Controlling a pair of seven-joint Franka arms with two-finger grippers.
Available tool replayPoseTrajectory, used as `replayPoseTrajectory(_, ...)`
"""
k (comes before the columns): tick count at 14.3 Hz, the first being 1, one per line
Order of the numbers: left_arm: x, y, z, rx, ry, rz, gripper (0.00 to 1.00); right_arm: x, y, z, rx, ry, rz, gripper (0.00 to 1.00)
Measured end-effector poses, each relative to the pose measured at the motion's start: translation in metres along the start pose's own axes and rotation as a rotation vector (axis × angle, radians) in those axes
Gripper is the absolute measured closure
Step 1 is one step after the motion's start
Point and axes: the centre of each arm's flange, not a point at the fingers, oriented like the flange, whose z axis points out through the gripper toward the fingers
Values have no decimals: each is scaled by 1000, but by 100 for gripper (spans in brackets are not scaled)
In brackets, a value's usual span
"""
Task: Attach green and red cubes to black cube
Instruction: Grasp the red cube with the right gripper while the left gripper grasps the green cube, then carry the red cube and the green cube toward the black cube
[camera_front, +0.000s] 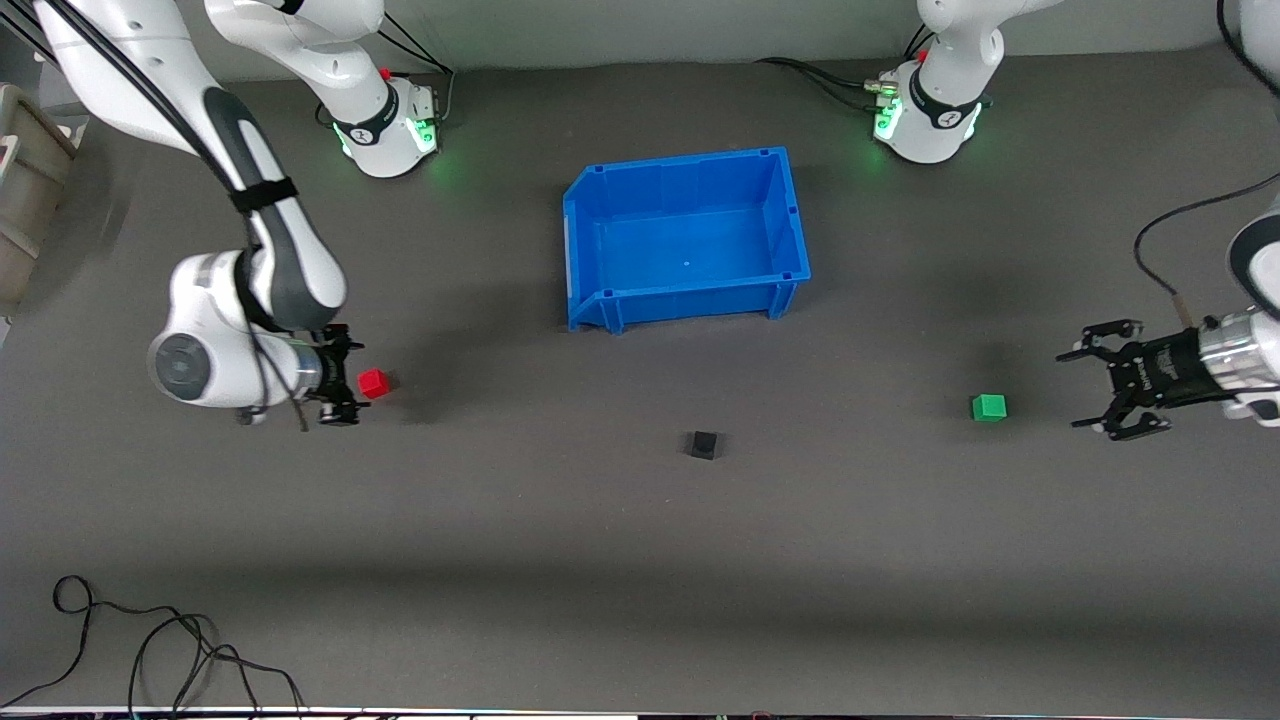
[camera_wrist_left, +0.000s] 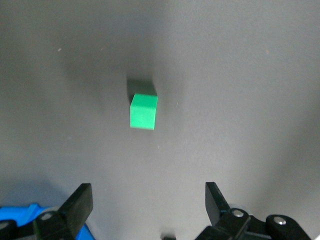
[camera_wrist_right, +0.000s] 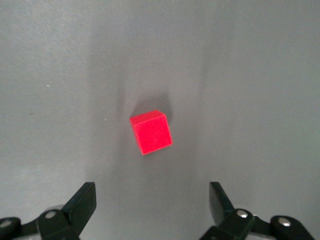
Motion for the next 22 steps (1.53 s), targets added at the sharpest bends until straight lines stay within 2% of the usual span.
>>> replayPoseTrajectory(3, 19, 5, 43, -25, 9, 23, 0, 10, 10, 31, 11, 127, -80, 0)
replayPoseTrajectory(5, 31, 1, 74, -43, -2, 48, 0, 12, 19, 53, 13, 175, -129, 0)
replayPoseTrajectory(8, 46, -12, 106, -46, -38, 87, 0, 7, 20, 69, 21, 185, -165, 0)
replayPoseTrajectory(11, 54, -18, 121, -39, -36, 95, 0, 2, 17, 66, 48, 187, -208, 0)
replayPoseTrajectory(12, 55, -19, 125, -37, -33, 97, 0, 2, 16, 66, 52, 187, -214, 5)
replayPoseTrajectory(13, 56, -21, 128, -35, -31, 100, 0, 2, 16, 66, 52, 188, -217, 5)
replayPoseTrajectory(15, 57, -22, 130, -33, -30, 101, 19, 2, 16, 66, 54, 188, -220, 22)
replayPoseTrajectory(16, 57, -22, 130, -33, -30, 100, 27, 2, 16, 65, 54, 188, -221, 36)
replayPoseTrajectory(17, 57, -22, 130, -34, -31, 100, 44, 3, 16, 65, 54, 188, -220, 39)
replayPoseTrajectory(18, 57, -22, 129, -35, -31, 100, 54, 3, 16, 65, 54, 188, -221, 39)
replayPoseTrajectory(19, 57, -21, 128, -37, -30, 101, 63, 3, 16, 65, 54, 188, -221, 44)
replayPoseTrajectory(20, 55, -20, 126, -42, -31, 103, 63, 3, 16, 65, 56, 188, -220, 57)
replayPoseTrajectory(22, 48, -11, 117, -53, -39, 102, 63, 4, 15, 60, 65, 190, -218, 59)
